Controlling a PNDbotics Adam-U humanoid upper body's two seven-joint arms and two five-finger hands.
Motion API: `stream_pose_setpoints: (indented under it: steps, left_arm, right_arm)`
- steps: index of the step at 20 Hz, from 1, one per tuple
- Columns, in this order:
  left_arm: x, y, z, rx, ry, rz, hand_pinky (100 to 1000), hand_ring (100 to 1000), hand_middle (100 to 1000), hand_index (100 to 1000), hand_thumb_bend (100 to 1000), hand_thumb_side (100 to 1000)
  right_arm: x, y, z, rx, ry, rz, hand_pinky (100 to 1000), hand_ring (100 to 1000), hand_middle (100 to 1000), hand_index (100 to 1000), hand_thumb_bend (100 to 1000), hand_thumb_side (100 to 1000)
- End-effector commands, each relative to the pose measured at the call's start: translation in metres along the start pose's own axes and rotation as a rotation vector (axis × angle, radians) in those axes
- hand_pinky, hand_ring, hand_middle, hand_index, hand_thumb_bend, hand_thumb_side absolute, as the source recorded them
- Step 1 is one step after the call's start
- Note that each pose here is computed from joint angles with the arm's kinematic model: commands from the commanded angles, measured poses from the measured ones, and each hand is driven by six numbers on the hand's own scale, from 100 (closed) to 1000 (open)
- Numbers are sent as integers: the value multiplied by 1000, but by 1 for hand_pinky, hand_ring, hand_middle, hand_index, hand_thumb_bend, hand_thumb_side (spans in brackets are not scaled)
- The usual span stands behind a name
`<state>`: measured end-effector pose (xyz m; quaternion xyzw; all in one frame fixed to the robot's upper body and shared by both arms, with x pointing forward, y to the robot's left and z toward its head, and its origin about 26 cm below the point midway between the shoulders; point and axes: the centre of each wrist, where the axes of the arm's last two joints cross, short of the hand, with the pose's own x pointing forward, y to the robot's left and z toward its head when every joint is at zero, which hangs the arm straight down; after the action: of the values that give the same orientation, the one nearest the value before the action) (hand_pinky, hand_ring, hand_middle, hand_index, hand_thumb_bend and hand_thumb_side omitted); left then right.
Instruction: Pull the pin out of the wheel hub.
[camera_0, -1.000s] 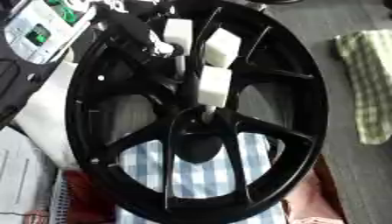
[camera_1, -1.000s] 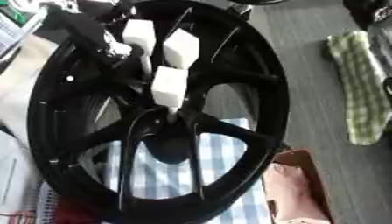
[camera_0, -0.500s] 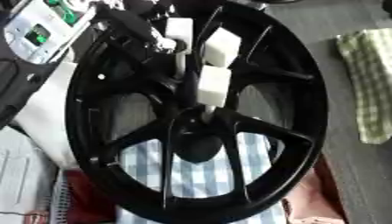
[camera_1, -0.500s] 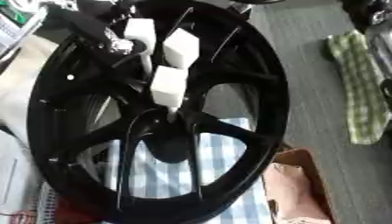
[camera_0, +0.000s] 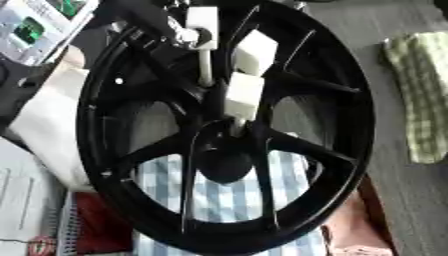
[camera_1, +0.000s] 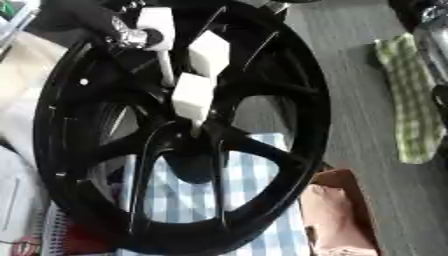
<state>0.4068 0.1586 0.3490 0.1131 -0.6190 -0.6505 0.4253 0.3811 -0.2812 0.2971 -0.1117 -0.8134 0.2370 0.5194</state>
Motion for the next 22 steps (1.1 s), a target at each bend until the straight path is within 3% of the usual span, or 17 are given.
stream_pose_setpoints:
  steps: [1, 7, 12, 22]
  left_arm:
    - [8, 19, 18, 81, -15, -35, 652, 557, 387, 446, 100, 356]
    - [10, 32, 38, 159, -25, -45, 641, 549, 380, 445, 100, 349]
    - [-11, 55, 86, 332, 15, -8, 647, 552, 384, 454, 100, 350]
    - [-65, 56, 189, 594, 222, 48, 648, 554, 387, 464, 100, 355]
  right_arm:
    - [7, -8, 0, -14, -17, 13, 834, 721, 664, 706, 221, 562]
    - [5, -9, 1, -18, -9, 16, 834, 721, 663, 706, 222, 562]
    - [-2, -15, 5, -38, 13, 29, 833, 721, 663, 706, 252, 564]
    - [-7, -29, 15, -93, 24, 42, 832, 720, 663, 705, 229, 553]
